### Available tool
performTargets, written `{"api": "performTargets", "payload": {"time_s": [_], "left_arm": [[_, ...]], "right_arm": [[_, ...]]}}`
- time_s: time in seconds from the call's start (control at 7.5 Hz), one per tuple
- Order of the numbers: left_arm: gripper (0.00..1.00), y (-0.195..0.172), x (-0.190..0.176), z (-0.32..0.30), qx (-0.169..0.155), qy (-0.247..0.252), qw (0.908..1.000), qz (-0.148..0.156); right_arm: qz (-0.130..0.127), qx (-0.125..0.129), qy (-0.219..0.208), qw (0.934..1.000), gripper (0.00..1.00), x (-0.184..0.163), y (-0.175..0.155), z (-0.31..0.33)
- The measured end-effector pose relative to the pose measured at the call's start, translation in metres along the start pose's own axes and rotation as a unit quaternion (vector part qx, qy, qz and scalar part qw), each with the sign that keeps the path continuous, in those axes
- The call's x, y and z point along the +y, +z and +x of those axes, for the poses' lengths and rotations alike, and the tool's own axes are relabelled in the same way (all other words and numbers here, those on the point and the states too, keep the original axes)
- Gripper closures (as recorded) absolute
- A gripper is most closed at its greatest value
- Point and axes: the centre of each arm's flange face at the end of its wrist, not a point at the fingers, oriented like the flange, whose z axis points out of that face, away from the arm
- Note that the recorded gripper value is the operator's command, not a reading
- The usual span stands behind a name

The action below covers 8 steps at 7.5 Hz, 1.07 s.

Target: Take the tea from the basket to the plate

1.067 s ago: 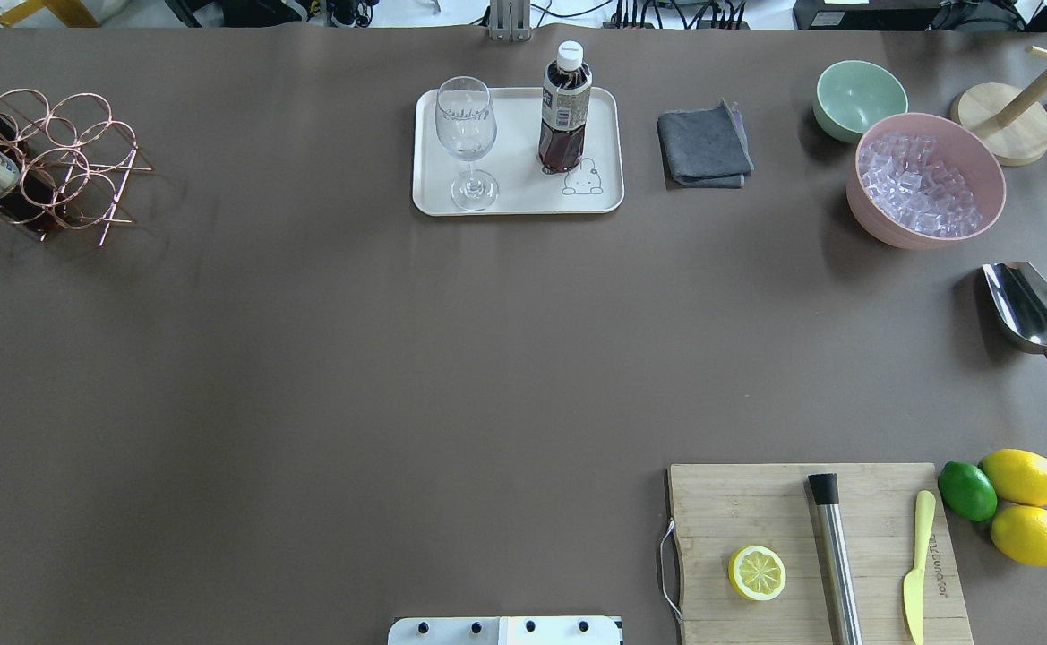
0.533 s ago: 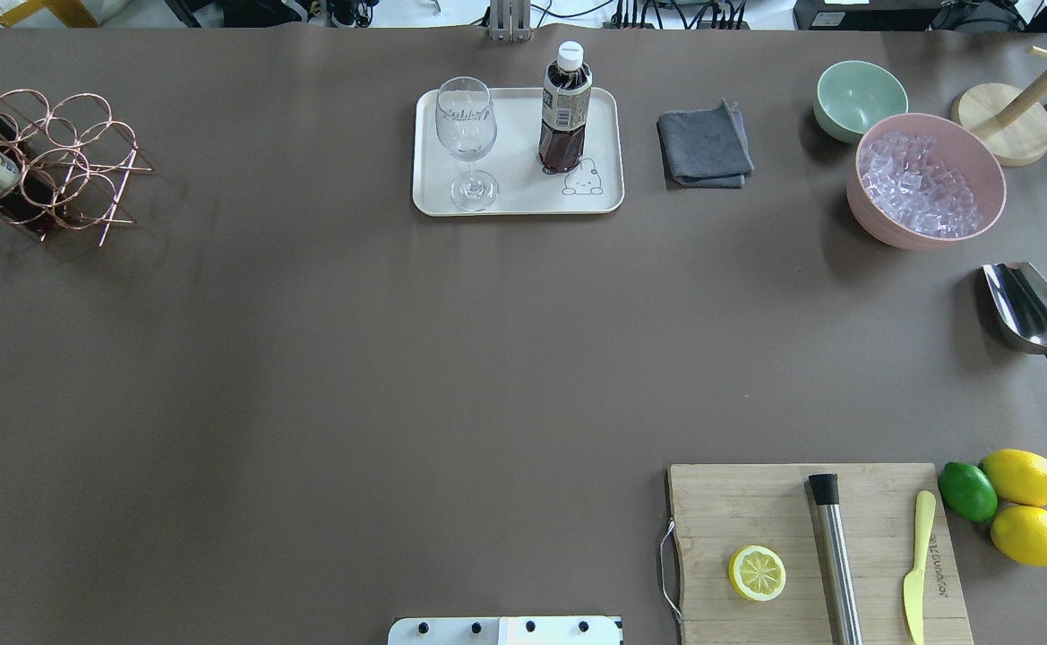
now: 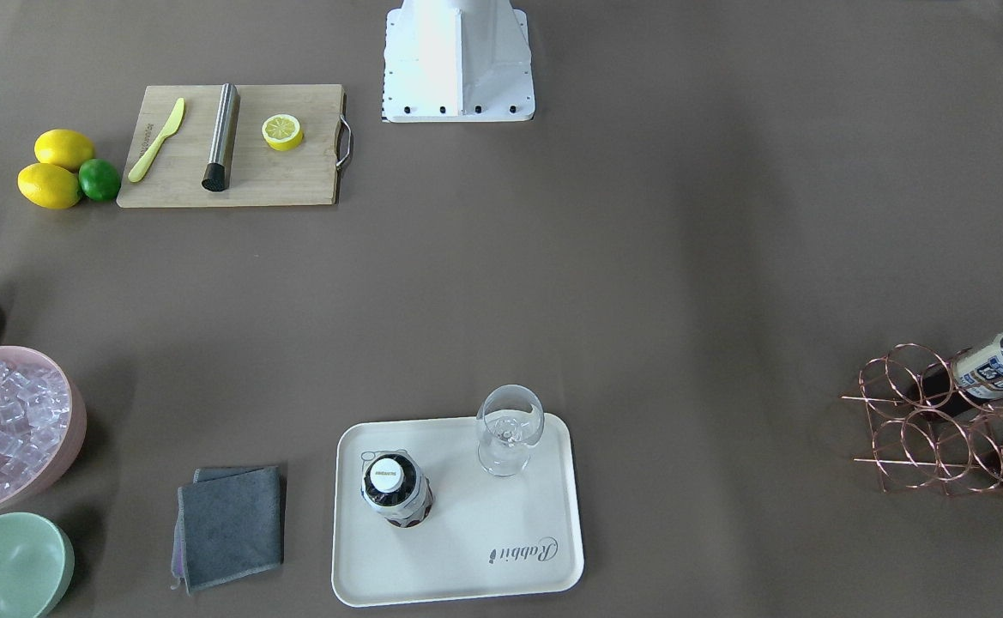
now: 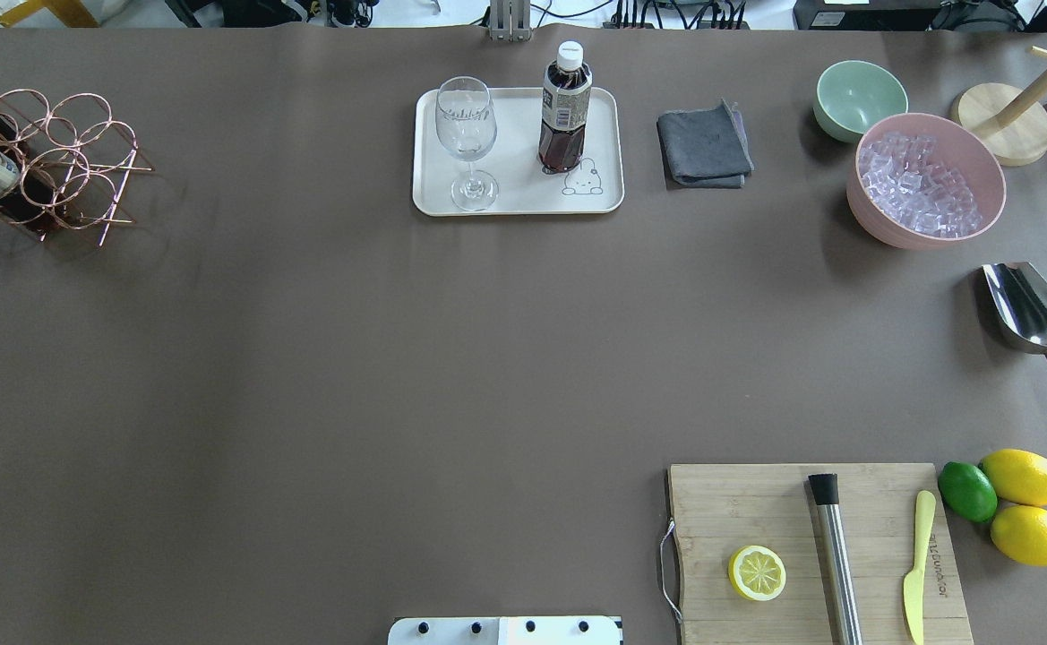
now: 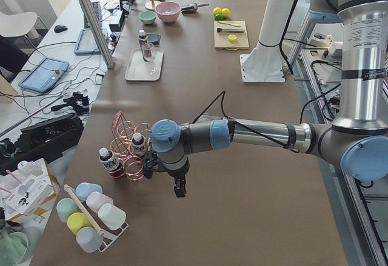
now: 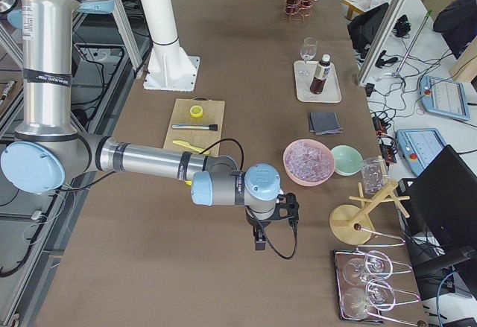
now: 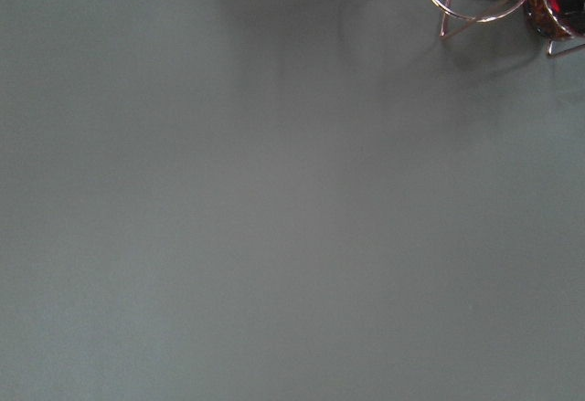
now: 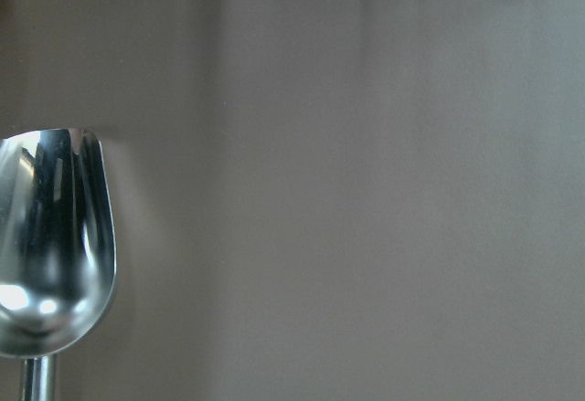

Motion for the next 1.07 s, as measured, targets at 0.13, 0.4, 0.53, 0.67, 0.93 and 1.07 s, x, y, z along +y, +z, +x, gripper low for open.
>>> {"api": "performTargets", "payload": {"time_s": [0.13, 0.4, 0.53, 0.67, 0.93, 1.07], "left_arm": [[0.01, 0.0031, -0.0028, -0.0031, 0.0, 0.005, 1.0, 0.006], [0.01, 0.0056, -0.006, -0.0016, 0.0, 0.014, 0.9998, 0.011], [0.01, 0.0059, -0.0068, -0.0008, 0.0, 0.015, 0.9998, 0.011], [0.01, 0.006, -0.0071, -0.0001, 0.0, 0.016, 0.9998, 0.011], [0.01, 0.006, -0.0074, 0.0004, 0.0, 0.016, 0.9998, 0.011], [0.01, 0.006, -0.0074, 0.0006, 0.0, 0.017, 0.9998, 0.011]], "right_arm": [[-0.004, 0.001, 0.003, 1.0, 0.0, 0.0018, 0.0036, 0.0033], [-0.009, 0.002, 0.008, 0.9999, 0.0, 0.0049, 0.0093, 0.0087], [-0.009, 0.001, 0.009, 0.9999, 0.0, 0.0025, 0.0093, 0.0087], [-0.009, 0.0, 0.012, 0.9999, 0.0, 0.0013, 0.0094, 0.0087], [-0.009, 0.0, 0.043, 0.999, 0.0, 0.0005, 0.0101, 0.0092], [-0.009, 0.0, 0.051, 0.9987, 0.0, 0.0006, 0.0104, 0.0094]]}}
